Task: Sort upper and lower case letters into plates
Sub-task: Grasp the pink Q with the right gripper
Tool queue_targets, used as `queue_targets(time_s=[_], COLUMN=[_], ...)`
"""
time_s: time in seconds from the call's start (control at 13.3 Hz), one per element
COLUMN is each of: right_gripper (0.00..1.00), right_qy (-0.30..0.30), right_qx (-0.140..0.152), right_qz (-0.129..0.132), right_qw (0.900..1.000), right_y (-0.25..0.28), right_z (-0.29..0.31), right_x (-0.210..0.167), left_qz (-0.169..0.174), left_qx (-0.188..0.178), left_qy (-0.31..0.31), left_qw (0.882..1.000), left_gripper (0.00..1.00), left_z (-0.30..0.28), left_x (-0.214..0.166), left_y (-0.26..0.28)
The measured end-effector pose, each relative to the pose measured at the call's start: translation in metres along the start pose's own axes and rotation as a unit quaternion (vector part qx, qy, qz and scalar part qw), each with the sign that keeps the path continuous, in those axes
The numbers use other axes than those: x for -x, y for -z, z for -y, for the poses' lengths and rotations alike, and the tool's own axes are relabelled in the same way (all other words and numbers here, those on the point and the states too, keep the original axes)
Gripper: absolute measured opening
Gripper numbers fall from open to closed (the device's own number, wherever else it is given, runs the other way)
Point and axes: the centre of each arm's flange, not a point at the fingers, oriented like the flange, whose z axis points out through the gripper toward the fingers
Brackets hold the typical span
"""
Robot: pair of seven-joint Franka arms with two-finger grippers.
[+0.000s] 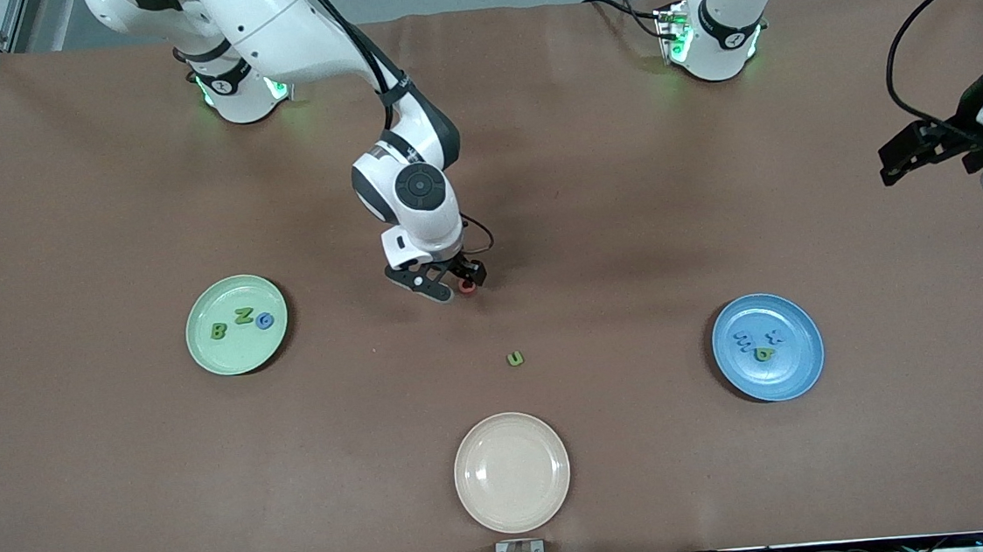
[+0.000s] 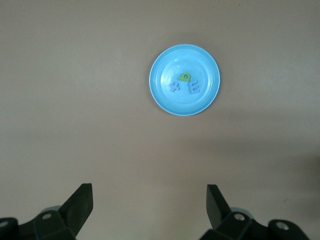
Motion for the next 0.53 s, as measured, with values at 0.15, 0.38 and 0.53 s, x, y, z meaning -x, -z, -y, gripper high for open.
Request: queue_targets(time_s=[0.15, 0.38, 0.53], right_gripper=[0.93, 0.89, 0.7], right_qy=[0.001, 0.008, 0.015], right_qx=[-0.008, -0.011, -0.009], right_qz=[-0.004, -0.005, -0.008], right_qw=[1.0, 1.0, 1.0], right_y=[-0.002, -0.005, -0.009], right_z=[0.003, 0.011, 0.013], right_x=[-0.001, 0.006, 0.009], left_qz=[0.005, 0.007, 0.008], left_qx=[0.002, 0.002, 0.002], left_qy=[-0.001, -0.008, -0.009], left_qw=[1.0, 1.0, 1.0], left_gripper=[1.0, 1.0, 1.0], left_z=[-0.002, -0.009, -0.01], left_x=[0.006, 0.008, 0.01], left_y=[-0.001, -0.002, 0.0])
